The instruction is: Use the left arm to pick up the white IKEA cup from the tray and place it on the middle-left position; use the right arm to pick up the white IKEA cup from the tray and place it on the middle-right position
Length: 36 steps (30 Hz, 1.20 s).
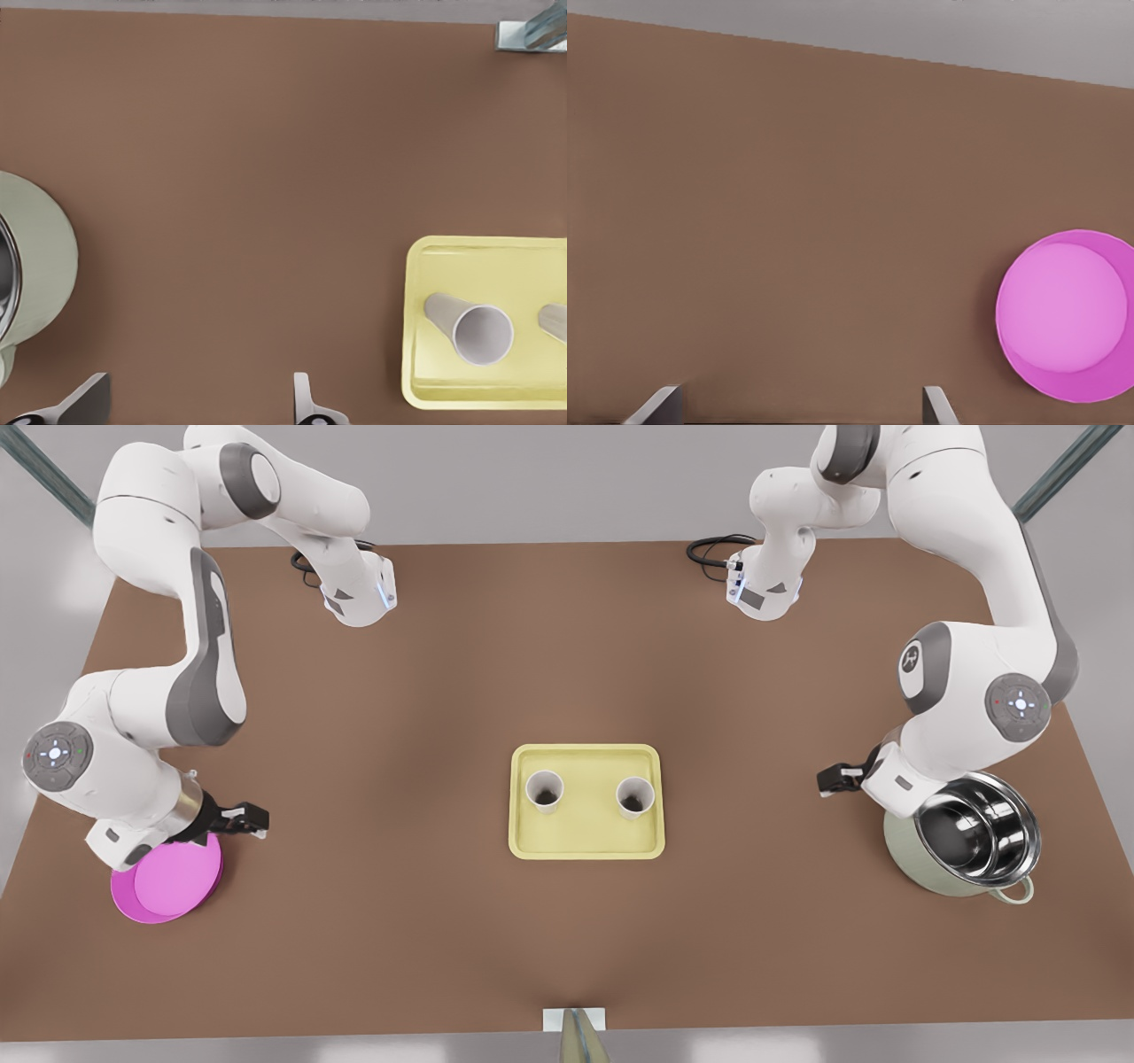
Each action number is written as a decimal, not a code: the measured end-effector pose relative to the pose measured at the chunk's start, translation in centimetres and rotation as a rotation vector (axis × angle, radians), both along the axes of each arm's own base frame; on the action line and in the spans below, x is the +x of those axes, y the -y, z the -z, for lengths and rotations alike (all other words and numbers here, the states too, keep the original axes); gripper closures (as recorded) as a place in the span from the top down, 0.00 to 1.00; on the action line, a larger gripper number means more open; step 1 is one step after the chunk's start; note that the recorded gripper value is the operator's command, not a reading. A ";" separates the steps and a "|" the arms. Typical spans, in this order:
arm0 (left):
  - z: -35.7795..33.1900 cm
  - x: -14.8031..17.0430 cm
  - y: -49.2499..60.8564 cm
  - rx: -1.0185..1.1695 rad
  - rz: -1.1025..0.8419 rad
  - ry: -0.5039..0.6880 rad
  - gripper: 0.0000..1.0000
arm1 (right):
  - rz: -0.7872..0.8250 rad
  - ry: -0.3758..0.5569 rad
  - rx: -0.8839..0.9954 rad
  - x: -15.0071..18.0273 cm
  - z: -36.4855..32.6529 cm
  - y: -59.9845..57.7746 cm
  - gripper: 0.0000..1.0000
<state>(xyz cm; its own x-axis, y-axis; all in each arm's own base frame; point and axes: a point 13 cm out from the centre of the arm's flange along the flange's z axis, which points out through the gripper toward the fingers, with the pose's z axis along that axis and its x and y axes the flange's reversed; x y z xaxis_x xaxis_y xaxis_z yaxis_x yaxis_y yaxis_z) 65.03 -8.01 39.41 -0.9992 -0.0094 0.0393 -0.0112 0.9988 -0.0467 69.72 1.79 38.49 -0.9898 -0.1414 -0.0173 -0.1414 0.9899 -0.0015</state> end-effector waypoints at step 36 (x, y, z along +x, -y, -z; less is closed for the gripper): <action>18.1 -6.7 23.8 0.027 0.095 0.021 1.00 | -0.510 -0.020 0.015 -7.9 18.5 -40.7 1.00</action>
